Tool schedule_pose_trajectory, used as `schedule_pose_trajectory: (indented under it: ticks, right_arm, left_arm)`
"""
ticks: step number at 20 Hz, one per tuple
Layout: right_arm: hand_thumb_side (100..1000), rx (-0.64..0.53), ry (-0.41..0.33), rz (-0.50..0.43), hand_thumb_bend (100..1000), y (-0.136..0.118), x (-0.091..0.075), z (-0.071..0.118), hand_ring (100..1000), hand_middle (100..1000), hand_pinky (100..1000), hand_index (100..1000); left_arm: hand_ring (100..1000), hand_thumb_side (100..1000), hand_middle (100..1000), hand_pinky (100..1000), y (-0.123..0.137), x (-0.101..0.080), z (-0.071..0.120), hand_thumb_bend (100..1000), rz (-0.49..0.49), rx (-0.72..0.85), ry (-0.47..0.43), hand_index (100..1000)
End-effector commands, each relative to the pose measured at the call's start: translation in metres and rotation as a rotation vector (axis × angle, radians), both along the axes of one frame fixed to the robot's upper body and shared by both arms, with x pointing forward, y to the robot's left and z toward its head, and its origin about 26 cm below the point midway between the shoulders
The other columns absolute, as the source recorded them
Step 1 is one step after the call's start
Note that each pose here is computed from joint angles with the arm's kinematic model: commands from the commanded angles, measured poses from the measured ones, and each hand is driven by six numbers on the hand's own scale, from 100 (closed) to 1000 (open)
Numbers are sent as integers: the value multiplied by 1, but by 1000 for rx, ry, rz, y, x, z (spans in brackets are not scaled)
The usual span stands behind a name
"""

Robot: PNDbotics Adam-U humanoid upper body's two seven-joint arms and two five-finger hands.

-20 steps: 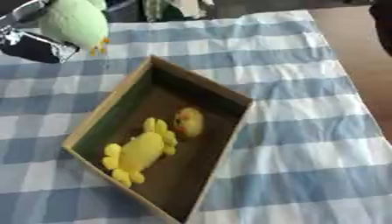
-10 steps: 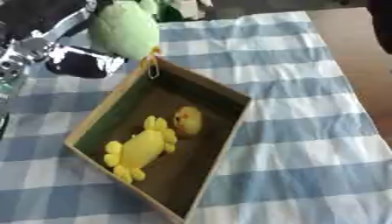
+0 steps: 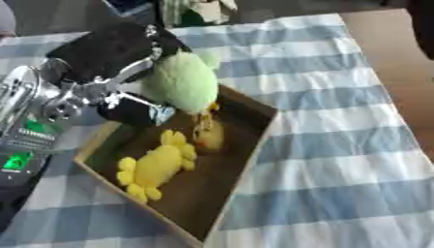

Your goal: Pick up objects on the table and place them in the box.

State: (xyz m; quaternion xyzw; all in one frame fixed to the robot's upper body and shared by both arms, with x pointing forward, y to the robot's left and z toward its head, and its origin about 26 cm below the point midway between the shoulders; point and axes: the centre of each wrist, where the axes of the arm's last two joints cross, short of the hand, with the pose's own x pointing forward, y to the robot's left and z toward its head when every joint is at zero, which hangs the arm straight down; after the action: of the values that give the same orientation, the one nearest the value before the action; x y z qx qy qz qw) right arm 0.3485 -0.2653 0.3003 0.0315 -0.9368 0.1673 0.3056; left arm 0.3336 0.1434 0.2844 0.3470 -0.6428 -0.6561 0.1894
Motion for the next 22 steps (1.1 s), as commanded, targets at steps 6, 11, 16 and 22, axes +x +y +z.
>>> schedule_pose_trajectory:
  ticks: [6, 11, 16, 22]
  right_arm:
    - [859, 3, -41, -5, 100, -3, -8, 11, 781, 678, 849, 841]
    - [858, 4, -40, -5, 100, -3, -8, 11, 782, 677, 849, 840]
    - [855, 5, -34, -7, 100, -4, -8, 10, 782, 677, 849, 840]
    - [852, 9, -29, -11, 100, -5, -8, 8, 781, 676, 849, 839]
  left_arm:
    - [758, 532, 713, 597, 1, 19, -27, 100, 52, 205, 122, 862]
    - [883, 869, 858, 735, 1, 17, -26, 296, 63, 296, 145, 983]
    - [950, 1000, 919, 816, 4, 10, -17, 502, 99, 323, 140, 1000]
    - [983, 1000, 957, 857, 10, 2, -5, 438, 128, 232, 96, 1000]
